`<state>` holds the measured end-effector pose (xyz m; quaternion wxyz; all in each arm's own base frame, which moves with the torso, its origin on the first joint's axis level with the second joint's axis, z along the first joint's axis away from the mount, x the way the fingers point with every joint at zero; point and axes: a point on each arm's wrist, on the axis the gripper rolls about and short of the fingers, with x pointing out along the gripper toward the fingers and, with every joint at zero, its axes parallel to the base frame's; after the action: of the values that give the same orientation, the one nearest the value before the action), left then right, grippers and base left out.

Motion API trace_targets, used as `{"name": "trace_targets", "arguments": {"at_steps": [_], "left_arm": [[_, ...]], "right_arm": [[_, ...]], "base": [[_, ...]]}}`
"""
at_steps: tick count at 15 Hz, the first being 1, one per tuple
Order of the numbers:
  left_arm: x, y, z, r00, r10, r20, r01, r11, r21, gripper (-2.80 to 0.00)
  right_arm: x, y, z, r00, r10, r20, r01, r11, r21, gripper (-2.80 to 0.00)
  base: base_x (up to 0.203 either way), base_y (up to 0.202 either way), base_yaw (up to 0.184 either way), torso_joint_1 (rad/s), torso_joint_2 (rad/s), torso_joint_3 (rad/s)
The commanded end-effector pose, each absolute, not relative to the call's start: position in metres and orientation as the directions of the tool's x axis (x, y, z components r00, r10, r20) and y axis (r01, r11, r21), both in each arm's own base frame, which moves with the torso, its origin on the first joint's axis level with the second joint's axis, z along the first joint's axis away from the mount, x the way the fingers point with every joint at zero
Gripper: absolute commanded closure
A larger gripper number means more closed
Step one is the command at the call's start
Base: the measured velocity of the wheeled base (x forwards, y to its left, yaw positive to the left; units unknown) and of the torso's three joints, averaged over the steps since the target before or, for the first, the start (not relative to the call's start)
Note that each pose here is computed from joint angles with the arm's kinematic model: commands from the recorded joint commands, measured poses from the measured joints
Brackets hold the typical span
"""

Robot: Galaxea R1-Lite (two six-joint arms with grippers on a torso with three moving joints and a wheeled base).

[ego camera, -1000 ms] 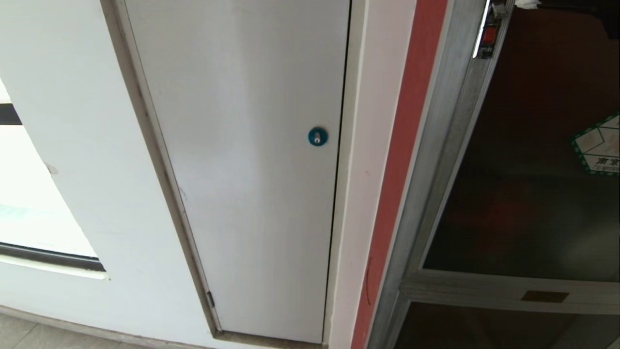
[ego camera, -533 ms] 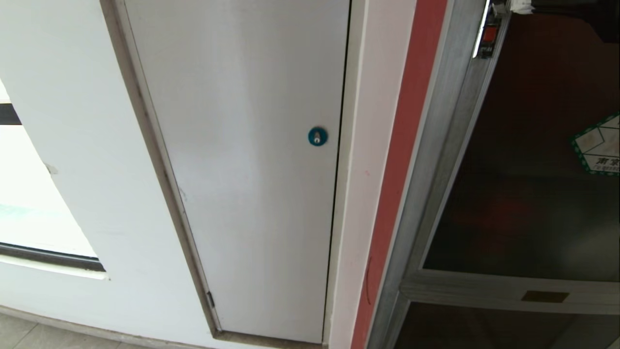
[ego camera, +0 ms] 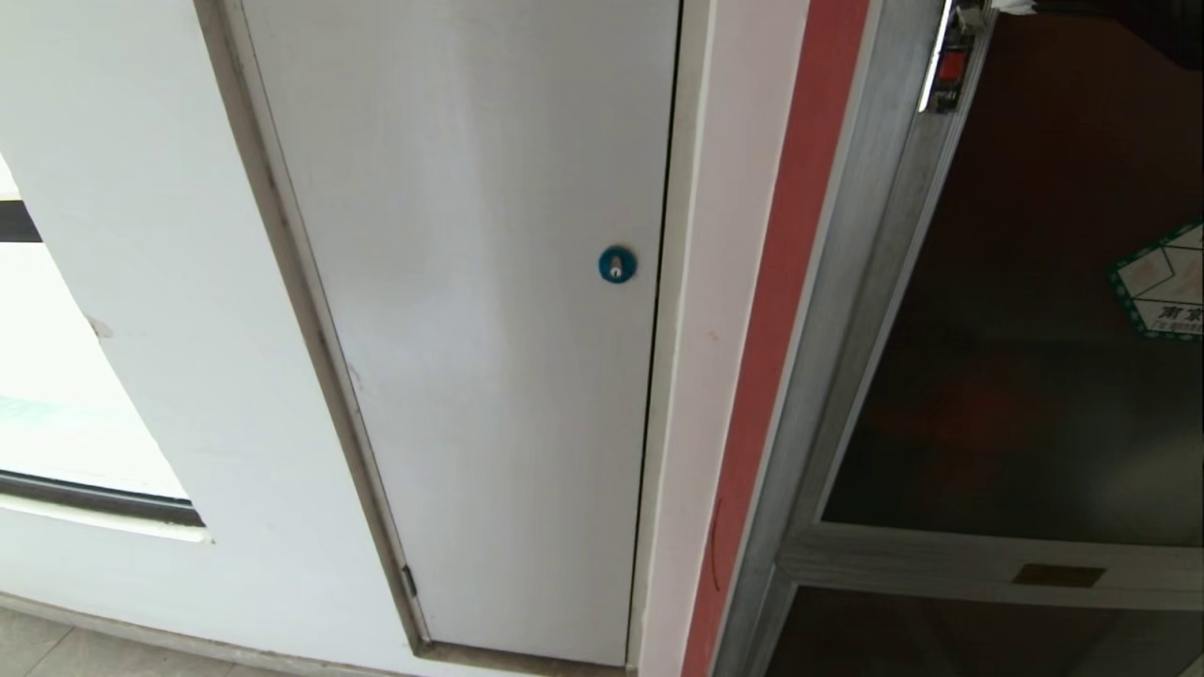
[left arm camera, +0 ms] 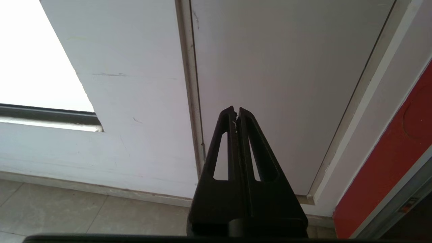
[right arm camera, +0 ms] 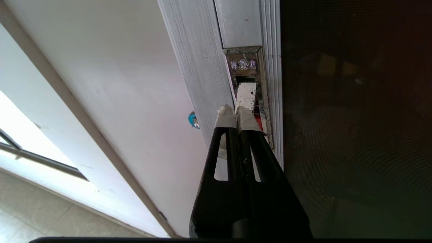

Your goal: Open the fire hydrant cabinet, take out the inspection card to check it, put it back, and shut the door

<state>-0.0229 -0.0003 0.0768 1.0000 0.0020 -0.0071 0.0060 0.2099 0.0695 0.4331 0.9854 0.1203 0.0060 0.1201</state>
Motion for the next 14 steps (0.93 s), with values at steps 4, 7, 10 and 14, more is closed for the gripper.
{"name": "trace_targets", "arguments": {"at_steps": [4,7,10,14], "left_arm": [[-0.022,0.000,0.075,1.000,0.012,0.009,-0.012,1.000,0.005,0.00],[-0.022,0.000,0.075,1.000,0.012,0.009,-0.012,1.000,0.005,0.00],[-0.022,0.000,0.075,1.000,0.012,0.009,-0.012,1.000,0.005,0.00],[-0.022,0.000,0.075,1.000,0.012,0.009,-0.012,1.000,0.003,0.00]], "right_arm": [[0.211,0.070,0.435,0.971,0.238,0.005,-0.232,0.943,0.239,0.00],[0.216,0.072,0.434,0.971,0.239,0.001,-0.232,0.943,0.239,0.00],[0.224,0.075,0.429,0.971,0.238,-0.021,-0.227,0.945,0.237,0.00],[0.228,0.075,0.427,0.972,0.234,-0.030,-0.220,0.946,0.237,0.00]], "base": [[0.000,0.000,0.000,0.000,0.00,0.000],[0.000,0.000,0.000,0.000,0.00,0.000],[0.000,0.000,0.000,0.000,0.00,0.000],[0.000,0.000,0.000,0.000,0.00,0.000]]}}
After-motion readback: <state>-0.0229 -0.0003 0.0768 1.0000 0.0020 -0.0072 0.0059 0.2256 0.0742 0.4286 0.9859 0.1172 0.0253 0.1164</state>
